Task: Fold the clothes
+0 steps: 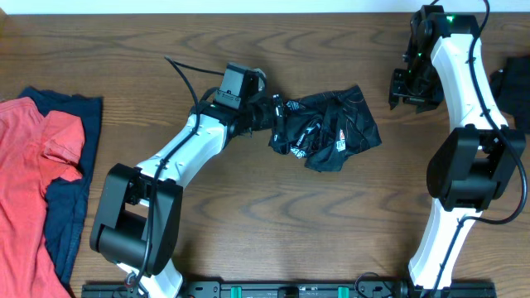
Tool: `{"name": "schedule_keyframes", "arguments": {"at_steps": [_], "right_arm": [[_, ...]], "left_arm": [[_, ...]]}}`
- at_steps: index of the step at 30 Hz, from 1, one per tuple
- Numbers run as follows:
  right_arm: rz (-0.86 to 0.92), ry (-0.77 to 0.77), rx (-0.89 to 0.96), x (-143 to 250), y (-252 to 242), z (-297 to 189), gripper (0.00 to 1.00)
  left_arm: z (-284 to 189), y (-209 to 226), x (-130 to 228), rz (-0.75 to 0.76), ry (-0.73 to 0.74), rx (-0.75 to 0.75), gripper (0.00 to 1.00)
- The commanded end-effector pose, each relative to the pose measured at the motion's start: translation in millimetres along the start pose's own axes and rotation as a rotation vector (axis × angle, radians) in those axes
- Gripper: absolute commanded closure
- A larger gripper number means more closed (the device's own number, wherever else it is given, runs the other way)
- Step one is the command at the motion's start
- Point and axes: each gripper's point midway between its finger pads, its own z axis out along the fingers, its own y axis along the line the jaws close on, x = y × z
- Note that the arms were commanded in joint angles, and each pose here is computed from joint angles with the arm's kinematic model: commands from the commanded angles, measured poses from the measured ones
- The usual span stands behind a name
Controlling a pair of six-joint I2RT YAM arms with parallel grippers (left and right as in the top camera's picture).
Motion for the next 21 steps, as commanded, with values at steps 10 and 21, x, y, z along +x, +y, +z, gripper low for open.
{"name": "schedule_keyframes", "arguments": {"at_steps": [10, 21], "right_arm": [[0.014, -0.002, -0.006, 4.1, -1.8, -7.0, 0.44], [0.014, 0.003, -0.023, 5.0, 1.1, -7.0, 0.45]], "left_arm": [[-23.8, -74.6, 29.8, 0.057, 0.194, 0.398, 0.11], [6.8, -100.3, 61.2, 0.11, 0.21, 0.329, 0.11]]}}
